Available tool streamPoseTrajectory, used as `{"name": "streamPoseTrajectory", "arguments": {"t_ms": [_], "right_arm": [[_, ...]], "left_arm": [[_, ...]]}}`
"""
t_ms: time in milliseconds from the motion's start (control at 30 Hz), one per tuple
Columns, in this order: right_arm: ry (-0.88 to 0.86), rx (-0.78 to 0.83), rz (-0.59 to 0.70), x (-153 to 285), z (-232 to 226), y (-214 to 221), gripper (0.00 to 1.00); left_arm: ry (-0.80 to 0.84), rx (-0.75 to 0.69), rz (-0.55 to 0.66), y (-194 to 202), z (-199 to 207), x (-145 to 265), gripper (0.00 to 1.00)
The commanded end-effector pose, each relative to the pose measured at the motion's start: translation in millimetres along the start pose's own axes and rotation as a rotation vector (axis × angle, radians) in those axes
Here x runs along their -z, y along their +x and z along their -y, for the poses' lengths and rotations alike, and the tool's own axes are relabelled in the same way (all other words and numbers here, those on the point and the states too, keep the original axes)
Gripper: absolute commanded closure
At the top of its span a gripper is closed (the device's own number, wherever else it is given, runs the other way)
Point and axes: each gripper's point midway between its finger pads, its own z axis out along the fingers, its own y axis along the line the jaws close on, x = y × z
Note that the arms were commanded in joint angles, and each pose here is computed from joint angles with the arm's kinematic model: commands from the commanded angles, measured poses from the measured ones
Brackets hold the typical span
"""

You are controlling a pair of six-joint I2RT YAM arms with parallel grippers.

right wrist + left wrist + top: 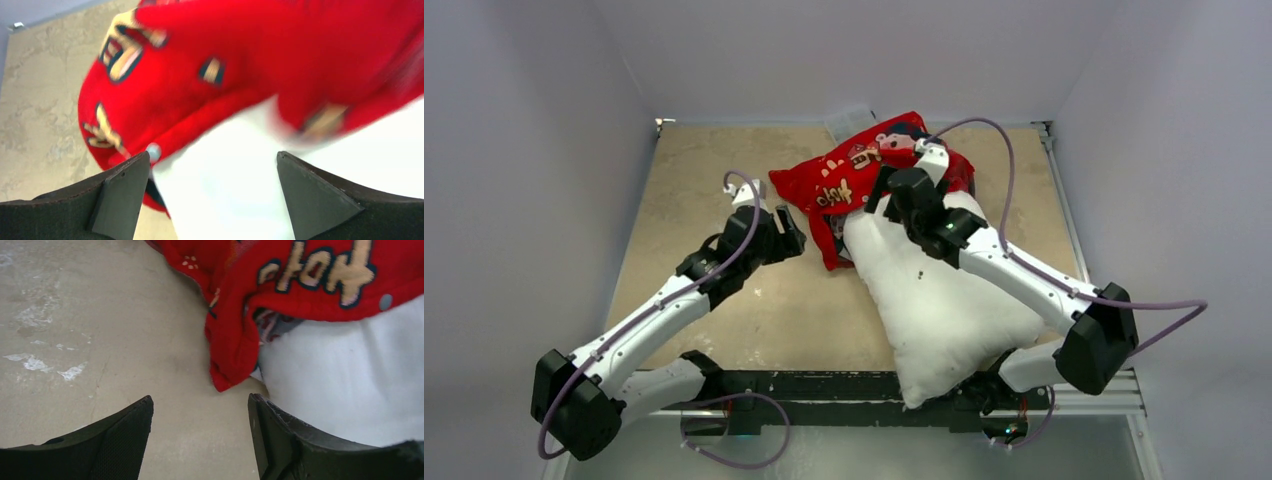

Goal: Remove the pillowcase from the pillow

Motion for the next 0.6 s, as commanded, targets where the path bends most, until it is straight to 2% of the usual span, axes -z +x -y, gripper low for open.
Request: {"name": "streamPoseTrajectory", "arguments": {"t_ms": [0,100,167,267,433,567], "right_arm": [[0.170,-0.043,-0.067,24,7,31,0.01],[0.210,-0.053,-0.059,38,-1,30,0.01],[0.178,-0.043,-0.040,47,-19,25,0.01],[0.146,-0.001,-0.078,47,-30,33,0.01],[0.242,0.037,-0.119,30,-1,66,0.01],[0.378,0.007,-0.079,5,37,56,0.01]], "left_arm": [[0.093,0.067,0.001,-7,2,-6,0.32],[0.086,0.074,-0.006,-2,-3,-8,0.31],[0.078,0.077,-0.010,1,-8,-8,0.31],[0.066,0.077,-0.005,2,-13,-5,0.31],[0.042,0.071,0.026,-2,-21,4,0.31],[0.028,0.058,0.027,-2,-26,9,0.31]]}}
